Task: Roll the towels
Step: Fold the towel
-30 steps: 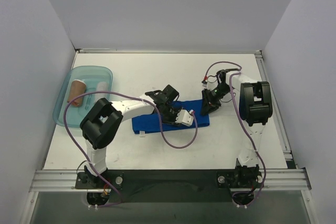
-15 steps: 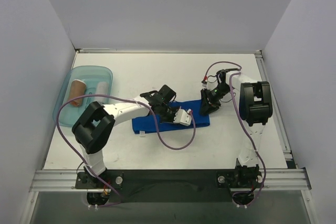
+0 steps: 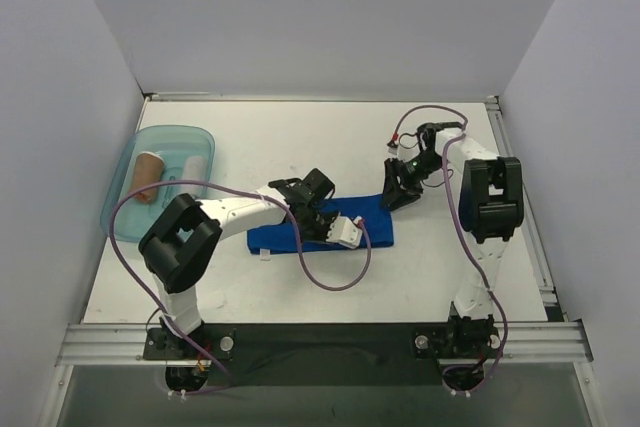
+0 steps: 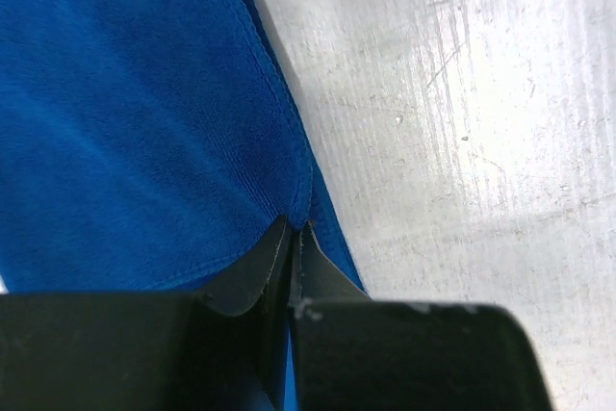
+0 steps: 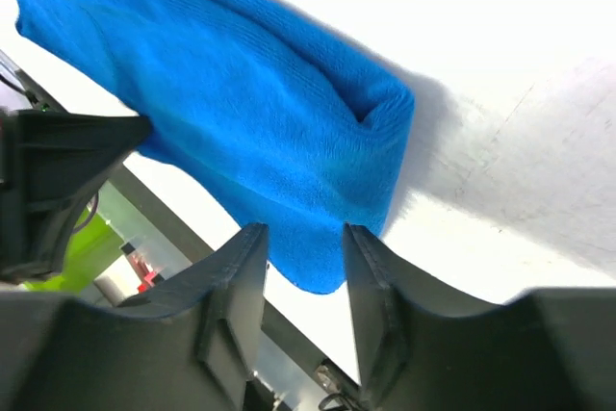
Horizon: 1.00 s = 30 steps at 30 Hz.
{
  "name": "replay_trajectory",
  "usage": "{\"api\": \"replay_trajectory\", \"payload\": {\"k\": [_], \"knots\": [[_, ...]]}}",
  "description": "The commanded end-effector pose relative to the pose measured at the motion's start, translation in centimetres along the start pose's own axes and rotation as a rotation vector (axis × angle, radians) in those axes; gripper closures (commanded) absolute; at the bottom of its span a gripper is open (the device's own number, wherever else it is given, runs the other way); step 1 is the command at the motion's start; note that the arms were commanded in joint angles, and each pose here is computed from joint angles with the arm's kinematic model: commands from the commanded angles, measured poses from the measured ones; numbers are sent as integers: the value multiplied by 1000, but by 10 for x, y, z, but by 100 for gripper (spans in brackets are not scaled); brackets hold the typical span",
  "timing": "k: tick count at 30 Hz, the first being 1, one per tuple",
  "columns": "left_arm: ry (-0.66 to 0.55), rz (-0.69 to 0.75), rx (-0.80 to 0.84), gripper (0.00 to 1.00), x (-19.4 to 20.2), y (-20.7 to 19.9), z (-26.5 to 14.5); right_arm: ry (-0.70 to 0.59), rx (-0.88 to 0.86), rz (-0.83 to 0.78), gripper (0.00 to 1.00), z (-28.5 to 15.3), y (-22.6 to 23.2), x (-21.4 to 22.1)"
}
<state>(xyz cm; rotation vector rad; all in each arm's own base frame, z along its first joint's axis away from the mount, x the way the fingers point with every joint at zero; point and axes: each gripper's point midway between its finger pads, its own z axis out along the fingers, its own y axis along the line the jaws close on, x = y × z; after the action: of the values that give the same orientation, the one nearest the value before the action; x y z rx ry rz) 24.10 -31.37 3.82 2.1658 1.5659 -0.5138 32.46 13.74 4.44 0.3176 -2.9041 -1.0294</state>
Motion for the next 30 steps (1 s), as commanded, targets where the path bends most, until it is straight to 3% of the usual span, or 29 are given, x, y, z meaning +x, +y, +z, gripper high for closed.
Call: {"api": "replay_trajectory", "payload": {"k": [1, 3, 5, 8, 14, 19, 22, 30], "knots": [[39, -8, 44, 100, 11, -9, 8, -29, -23, -21, 64, -15, 15, -11], [51, -11, 41, 93, 14, -9, 8, -6, -17, -20, 66, -6, 9, -13], [64, -35, 31, 73, 17, -9, 5, 6, -6, -22, 69, -1, 6, -14], [50, -91, 24, 59, 16, -13, -9, 49, 13, -12, 71, 10, -5, -5], [-142, -331, 0, 57, -7, -8, -63, 83, 30, 1, 77, 16, -11, 14], [-227, -512, -140, 57, -15, 53, -88, 57, 34, -8, 77, 10, -7, 15], [-218, -597, -210, 56, -8, 84, -85, 28, 23, -20, 78, 3, 3, 13], [-150, -647, -306, 51, 18, 124, -57, -14, -5, -64, 81, -8, 29, 20]]}}
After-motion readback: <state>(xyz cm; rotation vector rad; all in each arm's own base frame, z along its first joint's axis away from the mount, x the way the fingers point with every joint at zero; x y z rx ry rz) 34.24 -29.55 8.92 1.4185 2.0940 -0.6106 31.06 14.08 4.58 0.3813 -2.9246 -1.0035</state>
